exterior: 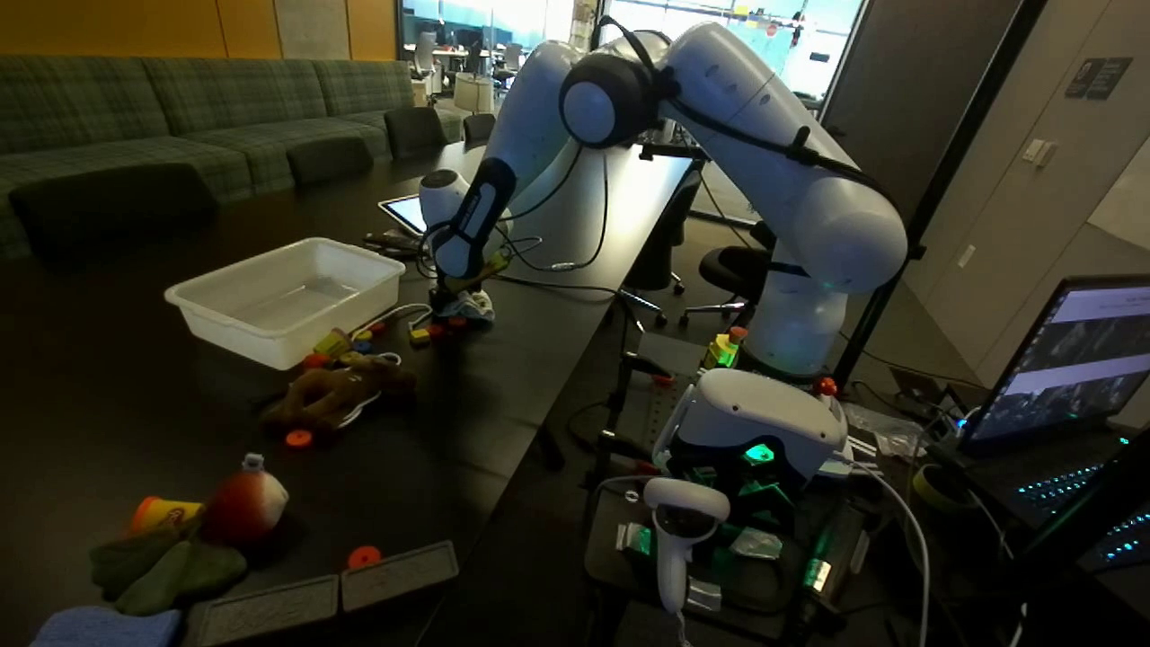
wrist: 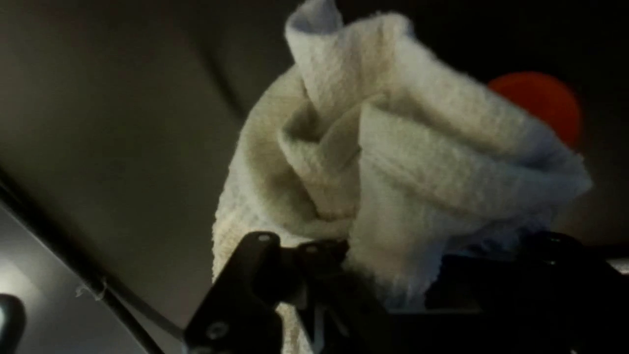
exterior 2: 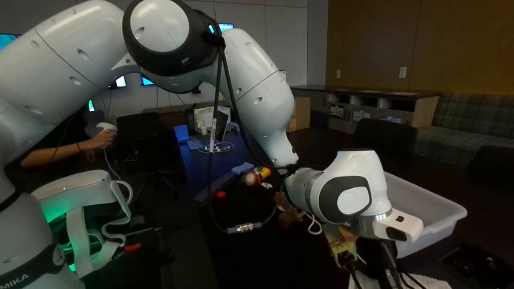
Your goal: Use the towel to push all the objects on the table to the left
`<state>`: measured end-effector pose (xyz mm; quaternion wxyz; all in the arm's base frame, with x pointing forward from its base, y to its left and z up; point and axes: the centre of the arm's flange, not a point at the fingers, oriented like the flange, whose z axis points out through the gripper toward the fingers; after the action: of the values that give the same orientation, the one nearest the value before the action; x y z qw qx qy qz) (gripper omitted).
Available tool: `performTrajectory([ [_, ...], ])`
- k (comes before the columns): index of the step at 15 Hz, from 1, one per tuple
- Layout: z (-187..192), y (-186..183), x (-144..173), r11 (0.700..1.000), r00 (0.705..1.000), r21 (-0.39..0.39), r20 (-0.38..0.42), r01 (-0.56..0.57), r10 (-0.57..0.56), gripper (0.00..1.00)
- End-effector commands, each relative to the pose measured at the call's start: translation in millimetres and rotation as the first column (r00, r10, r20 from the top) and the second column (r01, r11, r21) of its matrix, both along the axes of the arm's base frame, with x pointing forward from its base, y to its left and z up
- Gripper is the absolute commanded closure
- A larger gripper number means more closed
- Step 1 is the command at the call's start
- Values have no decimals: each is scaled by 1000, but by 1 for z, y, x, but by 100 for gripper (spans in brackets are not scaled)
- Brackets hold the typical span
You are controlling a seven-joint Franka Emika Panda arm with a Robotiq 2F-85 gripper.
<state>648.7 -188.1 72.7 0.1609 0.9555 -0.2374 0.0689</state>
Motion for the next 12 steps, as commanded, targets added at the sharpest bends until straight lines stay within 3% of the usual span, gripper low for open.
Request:
performTrajectory([
  [1, -2, 20, 16, 998, 999, 57, 49, -21, 18, 98],
  [12, -2, 129, 11, 956, 989, 263, 101, -127, 104, 97],
])
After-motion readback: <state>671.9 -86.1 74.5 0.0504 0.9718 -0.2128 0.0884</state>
